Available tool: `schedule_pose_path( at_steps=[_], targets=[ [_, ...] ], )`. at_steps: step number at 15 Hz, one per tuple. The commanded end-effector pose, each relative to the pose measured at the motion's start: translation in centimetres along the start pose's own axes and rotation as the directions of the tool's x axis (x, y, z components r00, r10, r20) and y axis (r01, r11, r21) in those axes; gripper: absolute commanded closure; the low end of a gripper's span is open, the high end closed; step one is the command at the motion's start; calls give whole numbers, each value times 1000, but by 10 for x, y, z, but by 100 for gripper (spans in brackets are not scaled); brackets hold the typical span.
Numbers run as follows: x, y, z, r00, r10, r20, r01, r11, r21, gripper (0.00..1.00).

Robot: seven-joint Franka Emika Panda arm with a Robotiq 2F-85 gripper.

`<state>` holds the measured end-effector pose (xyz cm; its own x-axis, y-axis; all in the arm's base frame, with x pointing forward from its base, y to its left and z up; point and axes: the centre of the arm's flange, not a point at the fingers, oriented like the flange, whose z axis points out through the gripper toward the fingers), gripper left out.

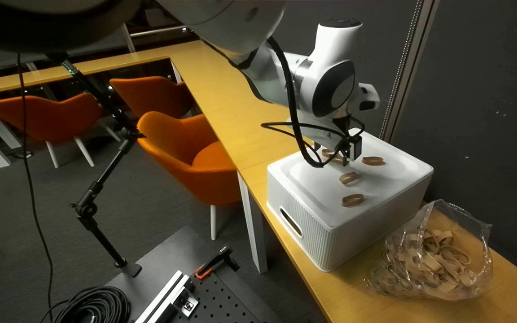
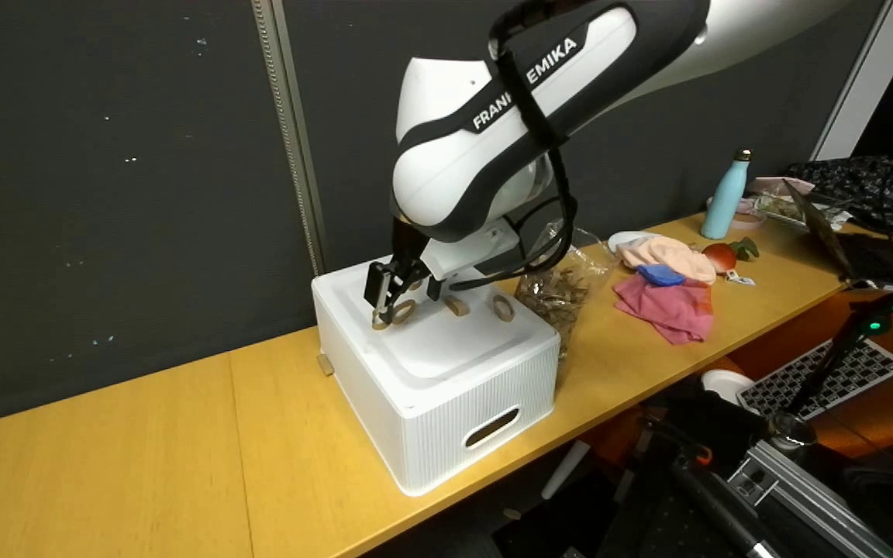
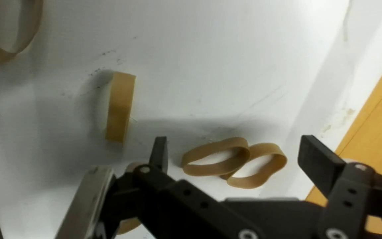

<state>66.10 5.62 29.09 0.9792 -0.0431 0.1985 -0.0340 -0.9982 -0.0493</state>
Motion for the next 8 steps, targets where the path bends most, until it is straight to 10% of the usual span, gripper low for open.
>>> schedule_pose_path(
  at_steps=[1,2,8],
  targets=[
    [9,1,5,1000,8,-14,-7,999,32,0],
    [9,0,7,1000,10,-10,-10,999,36,25],
    [6,5,15,999,37,8,-37,998,59,66]
  ],
)
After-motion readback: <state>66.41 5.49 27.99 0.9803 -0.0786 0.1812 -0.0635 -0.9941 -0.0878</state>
